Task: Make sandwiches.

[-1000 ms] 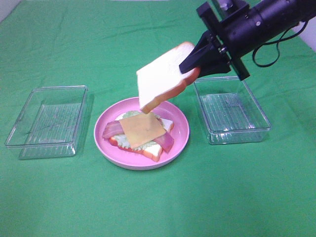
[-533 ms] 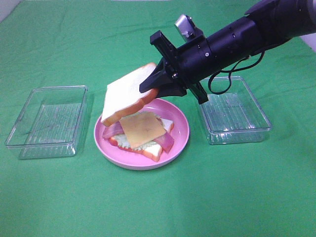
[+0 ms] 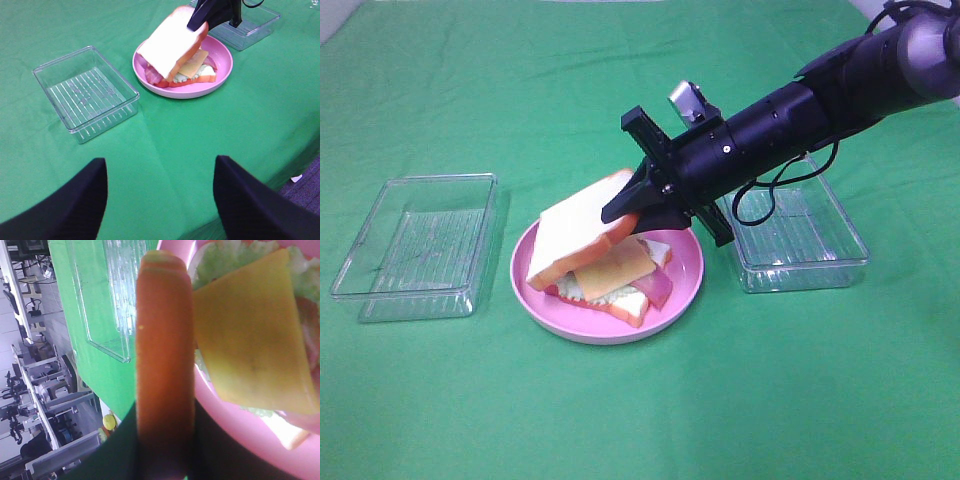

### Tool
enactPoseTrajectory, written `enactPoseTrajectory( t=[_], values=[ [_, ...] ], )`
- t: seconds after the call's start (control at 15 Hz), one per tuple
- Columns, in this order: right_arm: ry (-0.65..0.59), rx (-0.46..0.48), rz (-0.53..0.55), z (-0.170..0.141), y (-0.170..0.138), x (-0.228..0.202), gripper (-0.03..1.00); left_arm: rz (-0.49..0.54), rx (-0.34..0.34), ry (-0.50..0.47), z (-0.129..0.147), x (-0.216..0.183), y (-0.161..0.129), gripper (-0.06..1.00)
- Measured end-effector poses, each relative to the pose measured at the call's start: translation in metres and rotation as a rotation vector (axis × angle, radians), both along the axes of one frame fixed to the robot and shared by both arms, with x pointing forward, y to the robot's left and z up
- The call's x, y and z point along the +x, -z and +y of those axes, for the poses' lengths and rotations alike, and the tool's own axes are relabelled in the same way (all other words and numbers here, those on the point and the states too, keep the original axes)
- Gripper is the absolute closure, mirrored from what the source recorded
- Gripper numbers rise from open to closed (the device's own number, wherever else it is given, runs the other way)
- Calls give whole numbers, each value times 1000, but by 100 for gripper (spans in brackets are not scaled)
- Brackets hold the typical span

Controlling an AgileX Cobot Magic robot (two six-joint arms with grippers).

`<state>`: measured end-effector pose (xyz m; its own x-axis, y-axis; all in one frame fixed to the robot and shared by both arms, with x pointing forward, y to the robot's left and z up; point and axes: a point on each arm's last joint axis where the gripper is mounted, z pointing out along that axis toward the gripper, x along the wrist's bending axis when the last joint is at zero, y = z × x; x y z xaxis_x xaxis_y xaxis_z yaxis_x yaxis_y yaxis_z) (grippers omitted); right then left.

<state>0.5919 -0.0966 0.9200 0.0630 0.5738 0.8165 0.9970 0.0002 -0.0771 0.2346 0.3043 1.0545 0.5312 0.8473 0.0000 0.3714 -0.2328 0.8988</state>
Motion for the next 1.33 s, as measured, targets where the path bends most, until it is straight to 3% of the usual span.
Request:
enactPoseTrajectory(
  t=[0.2, 0.4, 0.53, 0.67, 1.0, 1.07, 1.33],
  values=[
    [2, -3, -1, 0, 1, 0, 77, 0, 0, 0, 0, 0, 0, 35],
    [-20, -30, -13, -2, 3, -1, 56, 0, 0, 0, 0, 0, 0, 35],
    [-40, -49, -20, -3, 4, -2, 36, 0, 0, 0, 0, 0, 0, 35],
    [-65, -71, -26, -4, 6, -3, 28, 0, 0, 0, 0, 0, 0, 35],
    [-134, -179, -76, -13, -8, -9, 26, 0, 0, 0, 0, 0, 0, 35],
    [-172, -266, -117, -20, -20, -14, 26, 0, 0, 0, 0, 0, 0, 35],
    [-252, -403, -269, -36, -58, -23, 26, 0, 0, 0, 0, 0, 0, 35]
  ],
)
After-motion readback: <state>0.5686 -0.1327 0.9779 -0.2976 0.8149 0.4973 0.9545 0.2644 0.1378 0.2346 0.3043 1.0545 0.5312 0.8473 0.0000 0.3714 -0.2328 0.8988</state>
